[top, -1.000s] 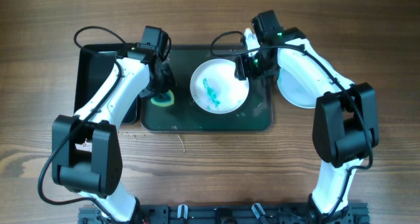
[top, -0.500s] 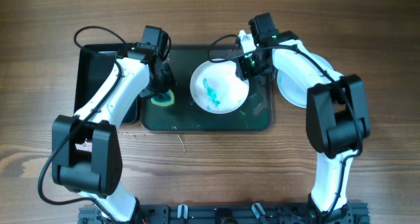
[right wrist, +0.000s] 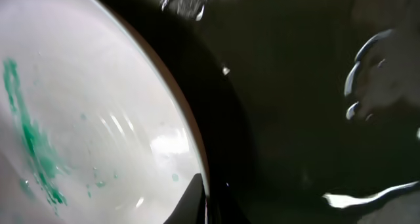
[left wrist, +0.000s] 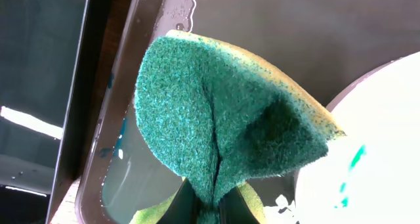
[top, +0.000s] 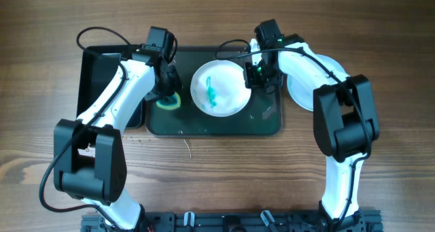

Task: Clean dirty plates on tray and stack at the side
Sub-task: 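Hold the white plate with right gripper, scrub it with left sponge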

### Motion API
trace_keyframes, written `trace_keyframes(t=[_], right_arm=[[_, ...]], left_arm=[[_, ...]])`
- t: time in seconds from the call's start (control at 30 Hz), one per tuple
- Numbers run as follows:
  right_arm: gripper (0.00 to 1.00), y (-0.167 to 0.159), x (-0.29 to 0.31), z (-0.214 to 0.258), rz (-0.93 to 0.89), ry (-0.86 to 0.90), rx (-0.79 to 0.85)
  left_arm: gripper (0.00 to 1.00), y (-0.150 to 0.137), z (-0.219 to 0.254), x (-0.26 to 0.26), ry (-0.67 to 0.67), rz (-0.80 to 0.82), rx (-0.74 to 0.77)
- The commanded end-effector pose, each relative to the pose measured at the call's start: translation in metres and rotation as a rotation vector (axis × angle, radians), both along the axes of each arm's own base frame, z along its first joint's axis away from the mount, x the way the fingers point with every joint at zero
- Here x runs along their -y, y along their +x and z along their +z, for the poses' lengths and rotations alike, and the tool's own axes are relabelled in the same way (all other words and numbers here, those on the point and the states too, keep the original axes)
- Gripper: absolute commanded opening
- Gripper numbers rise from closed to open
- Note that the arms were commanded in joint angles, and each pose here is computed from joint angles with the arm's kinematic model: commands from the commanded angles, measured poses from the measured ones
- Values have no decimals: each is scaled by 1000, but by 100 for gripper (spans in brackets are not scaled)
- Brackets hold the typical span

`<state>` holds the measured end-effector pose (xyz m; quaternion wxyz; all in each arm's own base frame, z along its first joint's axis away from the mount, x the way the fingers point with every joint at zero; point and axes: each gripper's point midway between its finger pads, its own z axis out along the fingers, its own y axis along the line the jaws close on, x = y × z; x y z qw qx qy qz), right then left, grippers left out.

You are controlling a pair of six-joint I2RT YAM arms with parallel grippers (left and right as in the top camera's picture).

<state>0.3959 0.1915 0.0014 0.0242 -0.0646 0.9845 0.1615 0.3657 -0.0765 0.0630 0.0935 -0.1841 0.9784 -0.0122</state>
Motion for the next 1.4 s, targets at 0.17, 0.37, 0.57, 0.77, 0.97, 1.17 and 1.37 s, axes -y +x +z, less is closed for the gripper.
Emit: trace_keyframes(t=[0.17,0.37,0.57,0.77,0.97,1.17,1.37], right_arm=[[4,-45,-45,-12,71,-16,-97],[4,-45,-49,-11,78,-14,-91],[4,-40,-50,-11,51,-5,-80],[4,-39,-55,-9,48,24,-81],[4,-39,-54,-19,-10,16,-114],[4,-41,-57,-39,-52,84,-193],[4,-45,-60,-52,10,241,-263]], left_arm=[[4,17,19,38,-117,-136,97],[4,16,7,59,-121,-189,83],[4,-2,-21,66,-97,-204,-27],[4,-16,-50,54,-41,-64,-119],[4,-30,-77,46,-10,9,-180],[4,-38,-80,63,-75,-54,-210],[4,-48,-71,117,-301,-387,-209]])
